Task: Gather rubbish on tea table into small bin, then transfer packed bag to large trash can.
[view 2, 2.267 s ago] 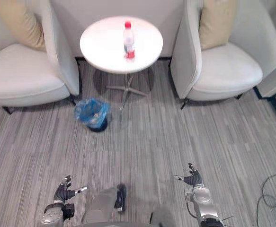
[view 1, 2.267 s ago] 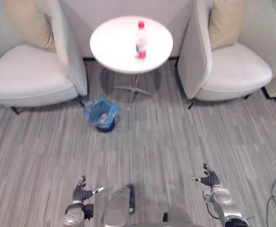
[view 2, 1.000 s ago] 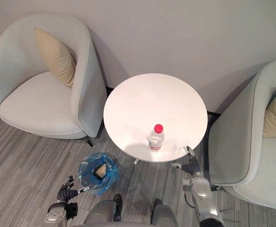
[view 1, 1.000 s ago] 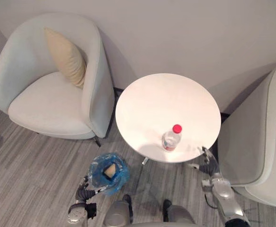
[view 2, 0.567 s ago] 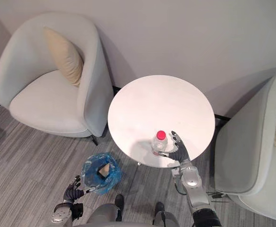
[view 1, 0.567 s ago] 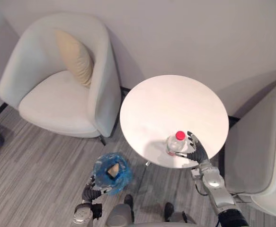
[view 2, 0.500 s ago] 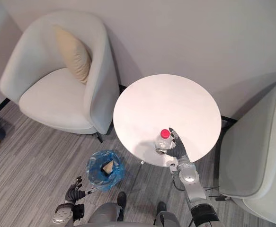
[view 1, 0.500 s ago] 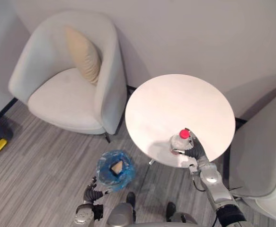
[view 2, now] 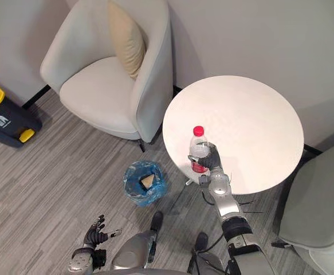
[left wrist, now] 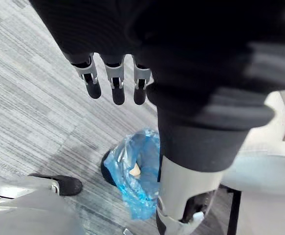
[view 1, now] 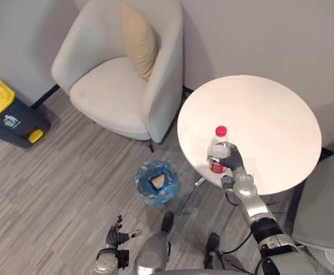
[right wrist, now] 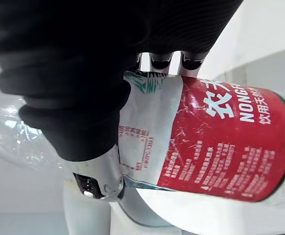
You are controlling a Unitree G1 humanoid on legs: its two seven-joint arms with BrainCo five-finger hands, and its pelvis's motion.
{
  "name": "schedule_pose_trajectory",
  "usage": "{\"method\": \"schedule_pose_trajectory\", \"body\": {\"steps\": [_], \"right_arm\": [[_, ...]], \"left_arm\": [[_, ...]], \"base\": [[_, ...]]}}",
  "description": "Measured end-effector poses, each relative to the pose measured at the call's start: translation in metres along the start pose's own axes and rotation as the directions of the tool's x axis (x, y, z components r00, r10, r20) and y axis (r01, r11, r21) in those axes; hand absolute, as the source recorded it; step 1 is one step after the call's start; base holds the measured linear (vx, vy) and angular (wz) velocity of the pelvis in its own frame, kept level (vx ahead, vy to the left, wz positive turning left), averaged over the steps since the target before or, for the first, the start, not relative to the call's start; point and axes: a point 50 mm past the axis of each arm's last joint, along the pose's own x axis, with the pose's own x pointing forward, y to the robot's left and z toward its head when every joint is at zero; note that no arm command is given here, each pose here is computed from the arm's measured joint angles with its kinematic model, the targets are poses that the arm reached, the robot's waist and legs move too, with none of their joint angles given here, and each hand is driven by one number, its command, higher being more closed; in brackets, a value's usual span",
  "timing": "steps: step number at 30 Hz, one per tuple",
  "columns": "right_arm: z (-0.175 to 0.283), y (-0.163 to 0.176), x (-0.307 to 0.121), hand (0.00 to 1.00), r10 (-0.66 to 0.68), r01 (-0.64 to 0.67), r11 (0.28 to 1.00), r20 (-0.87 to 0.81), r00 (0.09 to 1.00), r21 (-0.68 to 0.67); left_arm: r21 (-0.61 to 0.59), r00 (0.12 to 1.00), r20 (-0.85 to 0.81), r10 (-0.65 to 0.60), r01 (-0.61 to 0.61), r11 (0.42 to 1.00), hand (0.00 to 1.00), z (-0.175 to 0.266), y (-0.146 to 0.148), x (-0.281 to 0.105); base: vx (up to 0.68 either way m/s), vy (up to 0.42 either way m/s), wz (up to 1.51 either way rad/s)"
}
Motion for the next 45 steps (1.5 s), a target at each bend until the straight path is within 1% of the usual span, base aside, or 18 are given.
{"method": "schedule_pose_trajectory", "body": {"steps": [4,8,12,17,21,23,26,28,30,34,35,36,39,42,45], "right_arm": [[0.004,-0.002,0.001,1.00,-0.028,0.028,0.999,0.010,1.000,0.033],[0.032,-0.010,-0.010,1.00,-0.037,0.027,0.998,0.160,0.986,0.062],[0.039,-0.009,-0.032,1.00,-0.011,-0.010,0.996,0.241,0.971,0.088],[0.026,0.006,-0.048,1.00,0.054,-0.075,0.992,0.203,0.978,0.097],[0.031,0.019,-0.048,1.00,0.112,-0.133,0.988,0.220,0.969,0.084],[0.038,0.027,-0.046,1.00,0.142,-0.162,0.985,0.250,0.958,0.060],[0.049,0.047,-0.045,1.00,0.218,-0.238,0.971,0.290,0.932,0.035],[0.048,0.059,-0.046,1.00,0.281,-0.292,0.956,0.283,0.917,-0.005],[0.043,0.074,-0.051,1.00,0.357,-0.360,0.932,0.263,0.896,-0.038],[0.047,0.085,-0.044,1.00,0.429,-0.417,0.903,0.264,0.864,-0.103],[0.055,0.086,-0.039,1.00,0.437,-0.413,0.900,0.287,0.853,-0.141],[0.063,0.083,-0.028,1.00,0.441,-0.399,0.896,0.302,0.845,-0.193],[0.082,0.081,-0.004,1.00,0.443,-0.357,0.887,0.319,0.838,-0.293],[0.078,0.072,0.007,1.00,0.412,-0.313,0.889,0.286,0.865,-0.334],[0.080,0.062,0.019,1.00,0.362,-0.247,0.892,0.270,0.892,-0.379]], "left_arm": [[-0.012,1.000,0.000,0.000,0.000,1.000,0.00,0.000,-0.001,0.000],[-0.028,1.000,0.003,-0.001,0.001,1.000,0.00,0.001,-0.002,0.000],[-0.047,1.000,-0.008,-0.008,0.007,0.999,0.00,-0.001,-0.008,0.000],[-0.063,0.999,-0.046,-0.002,-0.001,0.998,0.00,-0.009,-0.008,-0.001],[-0.068,0.999,-0.048,0.007,-0.011,0.998,0.00,-0.008,-0.007,0.001],[-0.065,0.999,-0.038,0.007,-0.010,0.998,0.00,-0.006,-0.008,0.002],[-0.055,1.000,-0.024,0.002,-0.003,0.998,0.00,-0.005,-0.007,0.002],[-0.018,0.999,-0.032,-0.004,0.003,1.000,0.00,-0.008,-0.005,0.001],[0.057,0.999,-0.033,-0.028,0.030,0.998,0.00,-0.008,-0.003,0.002],[0.070,0.999,-0.022,-0.029,0.031,0.997,0.00,-0.005,-0.001,0.004],[0.091,0.999,-0.001,-0.038,0.038,0.995,0.00,0.002,0.000,0.007],[0.084,0.998,0.031,-0.052,0.049,0.995,0.00,0.012,-0.006,0.012],[0.078,0.995,0.088,-0.050,0.043,0.996,0.00,0.032,-0.009,0.020],[0.062,0.990,0.135,-0.042,0.034,0.997,0.00,0.044,-0.012,0.024],[0.000,0.982,0.190,-0.025,0.026,1.000,0.00,0.065,-0.019,0.030]], "base": [[0.05,-0.015,0.09],[0.05,-0.008,0.09],[0.01,-0.022,0.33],[-0.04,-0.008,0.53],[0.12,0.055,0.68],[0.09,0.093,0.26],[0.05,0.132,0.02],[0.03,0.140,0.03],[0.05,0.069,0.75],[0.05,-0.070,1.03],[0.03,-0.116,1.14],[0.02,-0.115,0.94],[-0.02,-0.124,0.37],[-0.04,-0.100,0.32],[-0.08,-0.063,0.21]]}}
